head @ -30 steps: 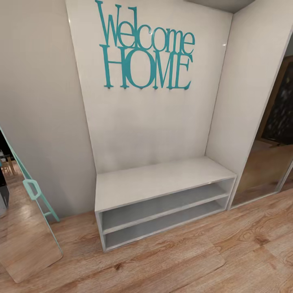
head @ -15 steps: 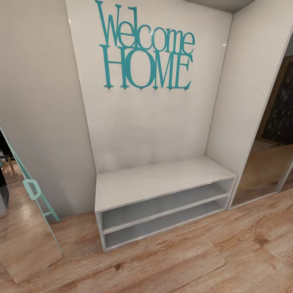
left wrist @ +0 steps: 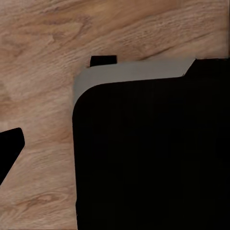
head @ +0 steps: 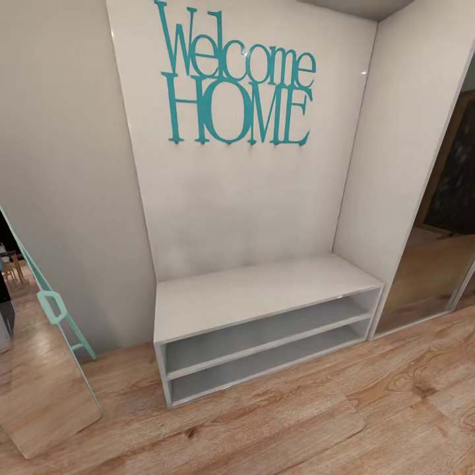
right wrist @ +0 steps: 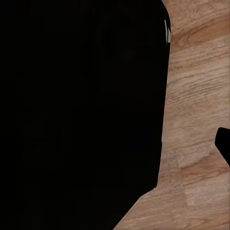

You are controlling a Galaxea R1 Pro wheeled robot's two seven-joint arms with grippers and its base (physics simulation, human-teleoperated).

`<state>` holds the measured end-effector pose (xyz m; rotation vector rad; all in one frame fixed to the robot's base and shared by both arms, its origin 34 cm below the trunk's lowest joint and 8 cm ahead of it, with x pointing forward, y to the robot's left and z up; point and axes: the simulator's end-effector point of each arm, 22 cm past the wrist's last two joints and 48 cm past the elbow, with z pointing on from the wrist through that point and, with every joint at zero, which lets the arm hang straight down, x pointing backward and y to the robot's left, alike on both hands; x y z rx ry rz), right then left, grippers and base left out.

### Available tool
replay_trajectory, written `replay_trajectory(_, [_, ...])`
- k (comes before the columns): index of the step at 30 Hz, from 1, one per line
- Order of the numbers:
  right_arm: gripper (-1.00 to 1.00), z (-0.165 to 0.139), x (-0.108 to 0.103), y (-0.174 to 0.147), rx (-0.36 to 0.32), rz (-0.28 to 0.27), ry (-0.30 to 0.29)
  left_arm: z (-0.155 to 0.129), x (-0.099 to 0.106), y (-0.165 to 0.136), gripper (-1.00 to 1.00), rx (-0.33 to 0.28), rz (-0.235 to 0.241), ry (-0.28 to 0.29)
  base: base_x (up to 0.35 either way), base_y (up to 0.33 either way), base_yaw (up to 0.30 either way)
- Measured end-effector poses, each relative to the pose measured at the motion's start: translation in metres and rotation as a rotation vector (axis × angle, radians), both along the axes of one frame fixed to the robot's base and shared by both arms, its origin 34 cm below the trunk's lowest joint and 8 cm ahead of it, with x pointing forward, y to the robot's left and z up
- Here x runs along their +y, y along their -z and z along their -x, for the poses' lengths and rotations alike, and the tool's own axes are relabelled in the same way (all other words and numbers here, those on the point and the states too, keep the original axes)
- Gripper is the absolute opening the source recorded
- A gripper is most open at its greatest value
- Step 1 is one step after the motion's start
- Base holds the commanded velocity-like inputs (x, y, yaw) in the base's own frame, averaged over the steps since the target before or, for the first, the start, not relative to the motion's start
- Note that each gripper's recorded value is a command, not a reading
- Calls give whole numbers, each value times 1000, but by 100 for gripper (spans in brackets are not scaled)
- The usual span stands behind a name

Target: Pick up the two gym shoes and the two sandals from the corridor floor and place them onto the hallstand (shoe rack) in the corridor, making sure they are on the rack and not on the floor. Arrange them so the two gym shoes are next to each other and the two sandals are next to each other.

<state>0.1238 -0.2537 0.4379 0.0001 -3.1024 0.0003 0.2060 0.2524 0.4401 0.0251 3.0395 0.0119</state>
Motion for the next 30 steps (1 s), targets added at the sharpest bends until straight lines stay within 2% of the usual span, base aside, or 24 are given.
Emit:
replay_trajectory(5, [100, 0, 0, 0, 0, 0, -2, -33, 0, -5, 100, -68, 4, -7, 0, 0, 0])
replay_trajectory(7, [100, 0, 0, 0, 0, 0, -2, -35, 0, -5, 100, -74, 5, -11, 0, 0, 0])
replay_trajectory(15, [100, 1, 0, 0, 2, 0, -3, -36, 0, -5, 100, -77, 6, -21, 0, 0, 49])
replay_trajectory(30, [100, -1, 0, 0, -17, 0, -3, -29, -2, -4, 100, -61, 13, -17, 0, 0, 192])
